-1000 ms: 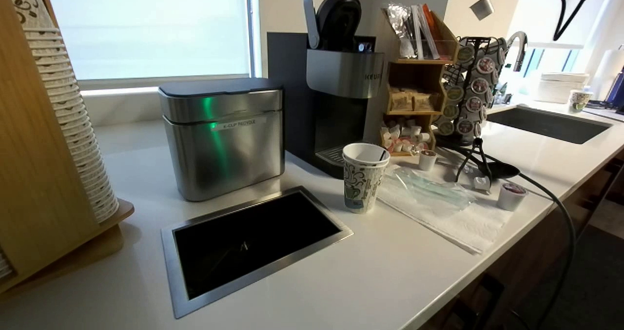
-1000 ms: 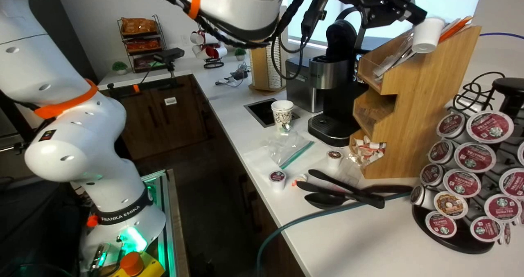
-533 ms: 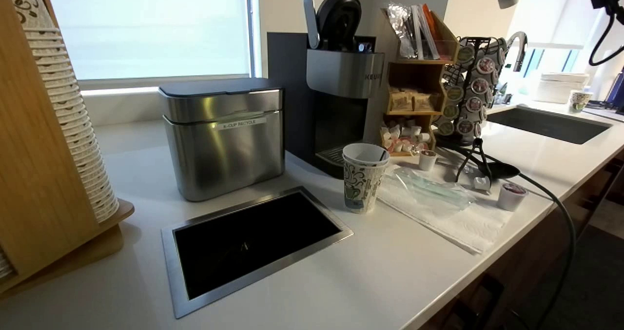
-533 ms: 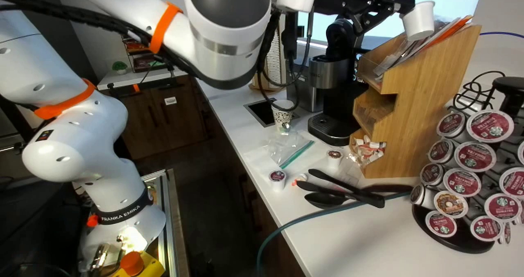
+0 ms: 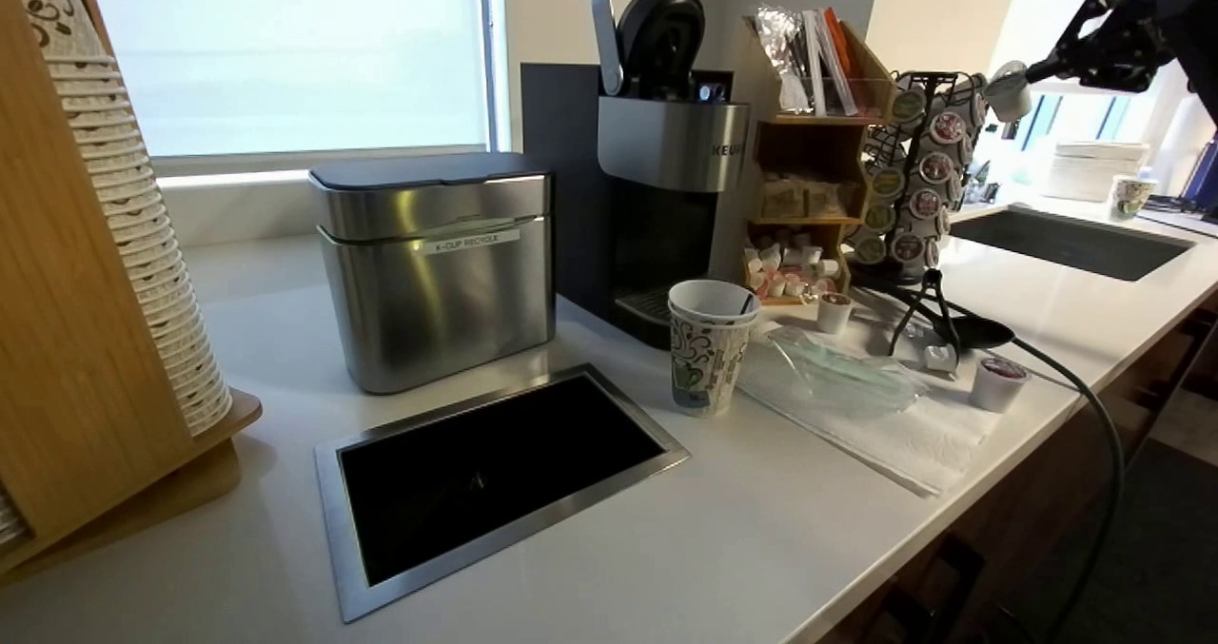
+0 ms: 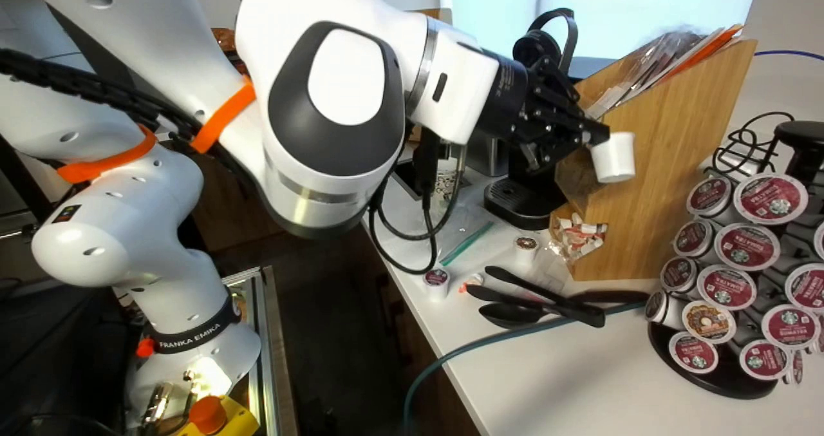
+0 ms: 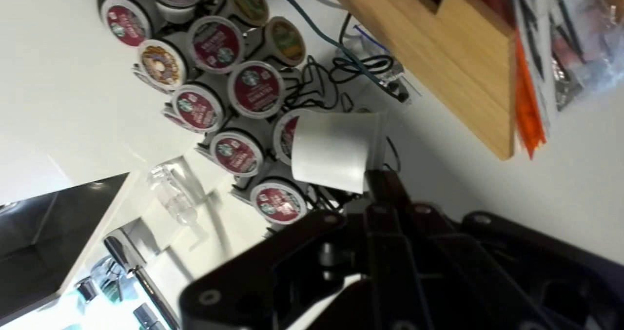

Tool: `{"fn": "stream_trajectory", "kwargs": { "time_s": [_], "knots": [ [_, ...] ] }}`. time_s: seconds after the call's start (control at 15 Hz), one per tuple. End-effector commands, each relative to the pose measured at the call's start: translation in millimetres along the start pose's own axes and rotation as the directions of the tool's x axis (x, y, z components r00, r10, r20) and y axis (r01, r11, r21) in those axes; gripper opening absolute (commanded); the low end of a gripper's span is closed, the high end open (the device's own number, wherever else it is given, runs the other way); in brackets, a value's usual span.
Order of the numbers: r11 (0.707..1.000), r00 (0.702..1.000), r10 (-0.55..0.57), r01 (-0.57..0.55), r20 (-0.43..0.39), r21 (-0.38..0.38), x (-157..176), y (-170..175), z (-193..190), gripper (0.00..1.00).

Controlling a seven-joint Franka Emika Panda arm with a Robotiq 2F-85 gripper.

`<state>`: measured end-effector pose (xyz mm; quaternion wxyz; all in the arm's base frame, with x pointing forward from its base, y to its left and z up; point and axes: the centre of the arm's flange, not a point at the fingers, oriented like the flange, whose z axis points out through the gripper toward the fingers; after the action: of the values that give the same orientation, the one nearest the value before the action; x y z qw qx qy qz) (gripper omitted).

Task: Put the straw on the wooden stand and put the cup on the stand of cups

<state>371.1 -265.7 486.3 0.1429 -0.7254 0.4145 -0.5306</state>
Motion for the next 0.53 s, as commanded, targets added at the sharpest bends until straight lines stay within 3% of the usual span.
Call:
{"fn": "stream_trajectory", "kwargs": {
  "time_s": [0.0,0.2,0.47],
  "knots": [
    [1.0,1.0,-0.017,0.017,0.005,-0.024,1.9,10.2,1.7,0.0],
    [0.999,1.0,-0.021,0.021,0.006,-0.034,3.3,14.3,3.6,0.0],
    [0.991,0.994,-0.093,0.087,0.059,0.099,24.5,37.4,1.6,0.0]
  ]
}}
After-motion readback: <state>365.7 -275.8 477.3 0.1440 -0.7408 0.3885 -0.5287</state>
